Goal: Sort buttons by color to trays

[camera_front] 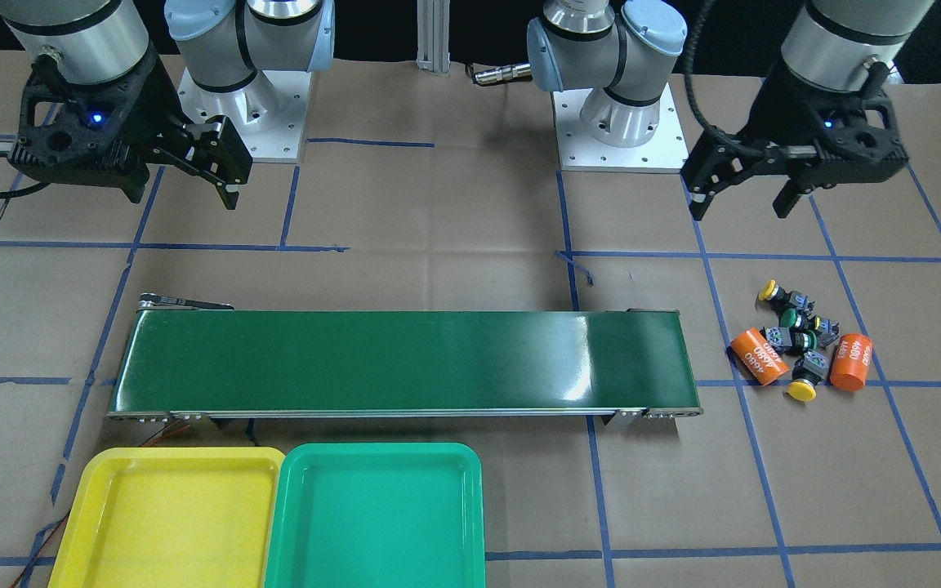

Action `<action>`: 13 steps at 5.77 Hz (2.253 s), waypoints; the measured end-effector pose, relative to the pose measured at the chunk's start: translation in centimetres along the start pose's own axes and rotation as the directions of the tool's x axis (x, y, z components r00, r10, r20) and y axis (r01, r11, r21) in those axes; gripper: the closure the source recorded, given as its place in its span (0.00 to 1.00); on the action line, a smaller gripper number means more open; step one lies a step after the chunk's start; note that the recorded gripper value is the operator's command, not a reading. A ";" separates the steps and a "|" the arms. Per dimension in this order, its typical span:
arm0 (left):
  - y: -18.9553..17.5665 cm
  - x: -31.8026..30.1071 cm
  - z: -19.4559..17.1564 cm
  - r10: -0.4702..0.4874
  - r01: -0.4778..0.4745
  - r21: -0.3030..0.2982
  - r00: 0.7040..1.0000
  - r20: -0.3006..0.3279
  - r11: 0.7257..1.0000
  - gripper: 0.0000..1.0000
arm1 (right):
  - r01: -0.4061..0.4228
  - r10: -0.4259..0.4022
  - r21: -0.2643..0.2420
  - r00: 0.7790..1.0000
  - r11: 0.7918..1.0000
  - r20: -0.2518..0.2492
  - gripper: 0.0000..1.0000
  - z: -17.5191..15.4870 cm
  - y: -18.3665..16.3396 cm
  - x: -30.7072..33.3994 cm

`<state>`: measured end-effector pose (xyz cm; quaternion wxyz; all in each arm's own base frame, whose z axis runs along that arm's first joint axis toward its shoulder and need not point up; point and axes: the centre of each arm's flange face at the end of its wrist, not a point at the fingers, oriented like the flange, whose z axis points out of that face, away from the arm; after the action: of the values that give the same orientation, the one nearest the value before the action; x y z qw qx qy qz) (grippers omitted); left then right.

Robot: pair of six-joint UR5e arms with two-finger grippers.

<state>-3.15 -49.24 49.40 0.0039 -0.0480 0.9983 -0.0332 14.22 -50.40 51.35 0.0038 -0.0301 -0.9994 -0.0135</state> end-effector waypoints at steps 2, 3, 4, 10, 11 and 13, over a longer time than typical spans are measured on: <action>-2.3 -8.2 5.9 -0.154 0.154 -0.049 0.988 0.002 0.987 0.02 | 0.000 0.000 -0.002 1.000 1.000 -0.001 0.00 0.1 0.0 0.0; -3.3 -10.6 9.2 -0.192 0.192 -0.080 0.981 0.001 0.978 0.02 | 0.000 0.000 -0.002 1.000 1.000 0.000 0.00 0.1 0.0 0.0; -4.3 -12.0 12.6 -0.211 0.210 -0.109 0.977 0.000 0.972 0.03 | 0.001 -0.001 -0.002 1.000 1.000 0.000 0.00 0.1 0.0 -0.1; -4.4 -15.6 30.5 -0.269 0.265 -0.239 0.963 0.017 0.934 0.43 | 0.054 -0.054 -0.004 0.998 0.999 0.021 0.00 0.0 0.5 -1.1; -4.4 -15.8 31.2 -0.264 0.263 -0.248 0.964 0.030 0.932 0.73 | 0.156 -0.155 -0.005 0.987 0.988 0.051 0.00 0.2 0.7 -2.1; -4.4 -16.0 31.6 -0.252 0.257 -0.254 0.966 0.052 0.932 0.96 | 0.579 -0.579 0.025 0.812 0.815 0.073 0.00 0.5 1.2 -4.4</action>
<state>13.50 -54.14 18.23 0.0026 -0.1773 0.9793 0.0976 18.68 -49.42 50.84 -0.0392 0.2751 -0.9606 -0.0120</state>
